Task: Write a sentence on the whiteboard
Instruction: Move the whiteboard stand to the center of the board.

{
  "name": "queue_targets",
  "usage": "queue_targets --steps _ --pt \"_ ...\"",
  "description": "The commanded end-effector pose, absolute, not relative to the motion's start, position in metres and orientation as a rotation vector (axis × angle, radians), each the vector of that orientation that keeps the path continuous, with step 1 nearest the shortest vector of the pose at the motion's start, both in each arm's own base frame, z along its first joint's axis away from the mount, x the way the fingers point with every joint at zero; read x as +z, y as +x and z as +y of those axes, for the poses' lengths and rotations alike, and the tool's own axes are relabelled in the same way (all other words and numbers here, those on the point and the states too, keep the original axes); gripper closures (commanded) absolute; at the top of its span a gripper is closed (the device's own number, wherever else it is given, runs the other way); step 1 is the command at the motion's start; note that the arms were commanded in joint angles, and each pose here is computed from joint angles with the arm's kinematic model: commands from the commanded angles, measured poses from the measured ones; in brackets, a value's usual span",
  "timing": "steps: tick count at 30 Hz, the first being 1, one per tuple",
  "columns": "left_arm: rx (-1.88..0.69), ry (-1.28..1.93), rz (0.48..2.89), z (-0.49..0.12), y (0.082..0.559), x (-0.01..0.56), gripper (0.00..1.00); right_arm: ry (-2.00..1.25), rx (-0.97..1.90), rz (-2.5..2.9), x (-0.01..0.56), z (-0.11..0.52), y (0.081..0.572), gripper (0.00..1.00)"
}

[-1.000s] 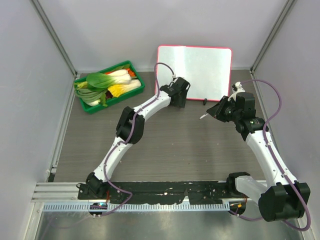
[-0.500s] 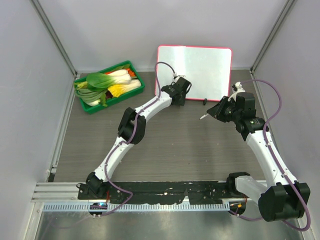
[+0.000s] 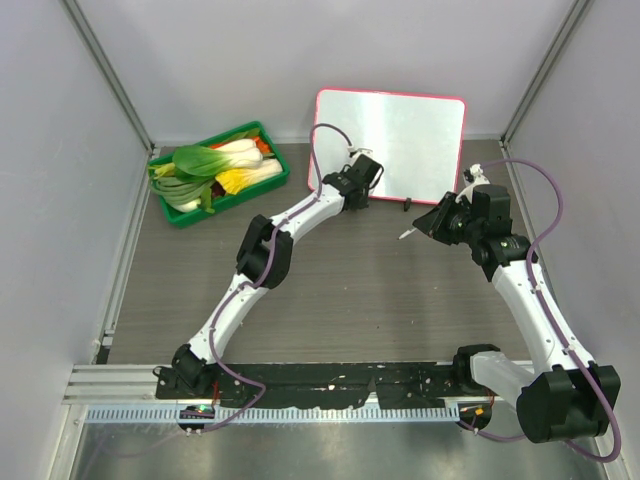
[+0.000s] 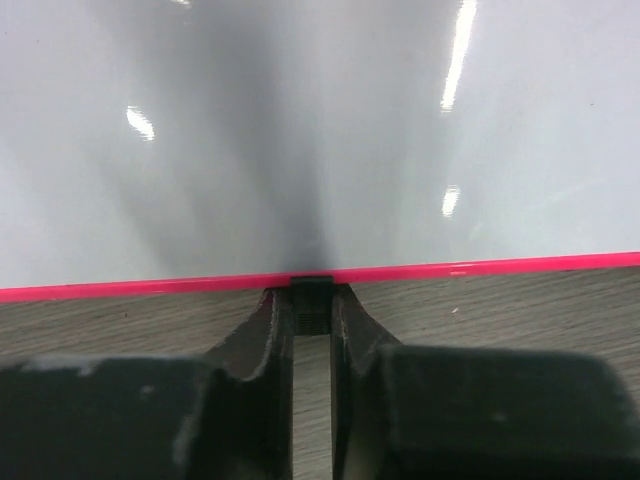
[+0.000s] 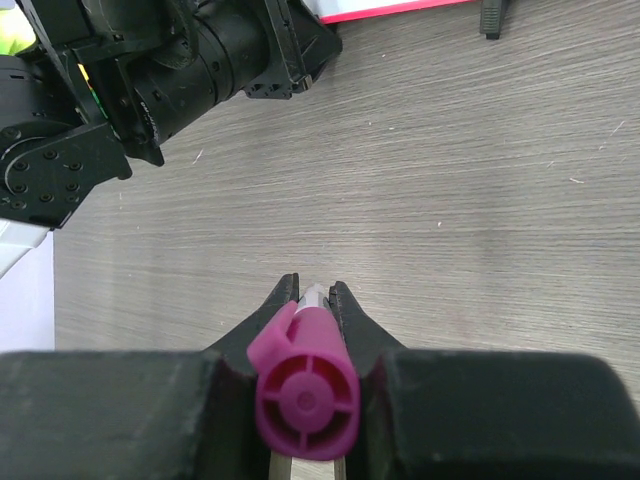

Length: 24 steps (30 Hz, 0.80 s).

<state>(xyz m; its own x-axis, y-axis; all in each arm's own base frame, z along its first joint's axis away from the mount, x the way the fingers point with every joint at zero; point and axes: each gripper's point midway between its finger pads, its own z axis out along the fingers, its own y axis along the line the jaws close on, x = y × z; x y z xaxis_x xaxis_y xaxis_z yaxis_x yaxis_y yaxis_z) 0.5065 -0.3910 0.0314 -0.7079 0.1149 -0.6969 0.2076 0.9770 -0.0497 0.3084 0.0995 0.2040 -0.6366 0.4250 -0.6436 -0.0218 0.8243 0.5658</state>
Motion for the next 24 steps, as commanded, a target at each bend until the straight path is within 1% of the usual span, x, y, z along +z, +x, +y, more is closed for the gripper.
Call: queue_targets --steps 1,2,3,12,18,24 --pt "-0.202 0.241 2.336 -0.398 0.507 0.029 0.94 0.262 0.707 2.113 0.224 0.102 0.316 0.99" --pt "-0.204 0.241 2.333 -0.397 0.504 0.033 0.98 0.263 0.711 2.115 0.224 0.102 0.316 0.99" --pt "-0.198 0.238 2.335 -0.394 0.503 0.035 1.00 0.263 0.711 2.116 0.224 0.102 0.317 0.99" --pt "-0.172 0.211 2.314 -0.374 0.460 0.053 1.00 0.261 0.744 2.118 0.223 0.107 0.316 0.99" --pt "-0.148 0.183 2.369 -0.362 0.417 0.044 1.00 0.270 0.761 2.119 0.222 0.108 0.313 0.99" --pt "-0.061 0.146 2.384 -0.346 0.375 0.038 1.00 0.266 0.779 2.110 0.224 0.110 0.307 0.99"
